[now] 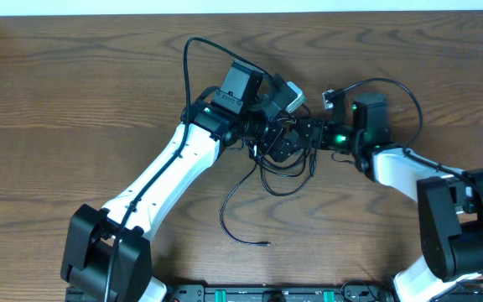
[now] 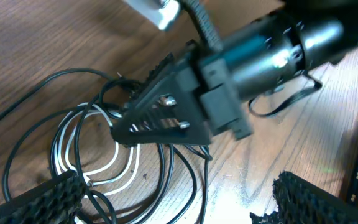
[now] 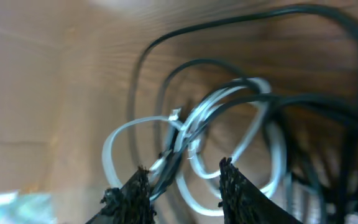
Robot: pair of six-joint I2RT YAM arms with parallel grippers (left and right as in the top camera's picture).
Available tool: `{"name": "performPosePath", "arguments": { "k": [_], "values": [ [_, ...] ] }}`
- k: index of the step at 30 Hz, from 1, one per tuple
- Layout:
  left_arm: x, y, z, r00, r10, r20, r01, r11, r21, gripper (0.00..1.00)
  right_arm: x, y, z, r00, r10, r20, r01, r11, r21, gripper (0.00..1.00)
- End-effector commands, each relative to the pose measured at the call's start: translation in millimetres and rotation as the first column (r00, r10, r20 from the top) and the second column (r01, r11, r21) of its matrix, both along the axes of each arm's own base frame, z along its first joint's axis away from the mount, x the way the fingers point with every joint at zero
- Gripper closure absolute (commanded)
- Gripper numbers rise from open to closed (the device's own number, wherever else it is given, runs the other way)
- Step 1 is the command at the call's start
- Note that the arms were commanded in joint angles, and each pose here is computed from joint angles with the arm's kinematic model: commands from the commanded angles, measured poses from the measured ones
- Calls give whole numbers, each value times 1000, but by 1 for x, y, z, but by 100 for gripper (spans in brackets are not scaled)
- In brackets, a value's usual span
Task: Untangle cables
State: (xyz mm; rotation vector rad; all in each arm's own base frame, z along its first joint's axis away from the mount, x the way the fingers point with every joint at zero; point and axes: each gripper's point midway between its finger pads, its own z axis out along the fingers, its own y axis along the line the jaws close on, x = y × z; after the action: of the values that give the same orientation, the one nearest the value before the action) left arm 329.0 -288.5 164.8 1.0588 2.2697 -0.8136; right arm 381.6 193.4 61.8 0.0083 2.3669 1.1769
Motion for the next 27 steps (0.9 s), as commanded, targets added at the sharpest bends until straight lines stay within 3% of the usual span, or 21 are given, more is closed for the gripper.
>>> {"name": "performPosePath", "arguments": {
  "k": [1, 8, 27],
  "values": [
    [3, 2, 0, 1000, 4, 10, -4, 1000, 7, 2, 18, -16, -10, 986, -166, 33, 169, 976, -138, 68],
    [3, 2, 0, 1000, 4, 9, -4, 1000, 7, 2, 28, -29, -16, 956, -292, 42, 294, 934, -201, 69],
    [3, 2, 0, 1000, 4, 9, -4, 1000, 7, 2, 30, -27, -16, 942, -330, 69, 337, 915, -224, 71]
  ]
}}
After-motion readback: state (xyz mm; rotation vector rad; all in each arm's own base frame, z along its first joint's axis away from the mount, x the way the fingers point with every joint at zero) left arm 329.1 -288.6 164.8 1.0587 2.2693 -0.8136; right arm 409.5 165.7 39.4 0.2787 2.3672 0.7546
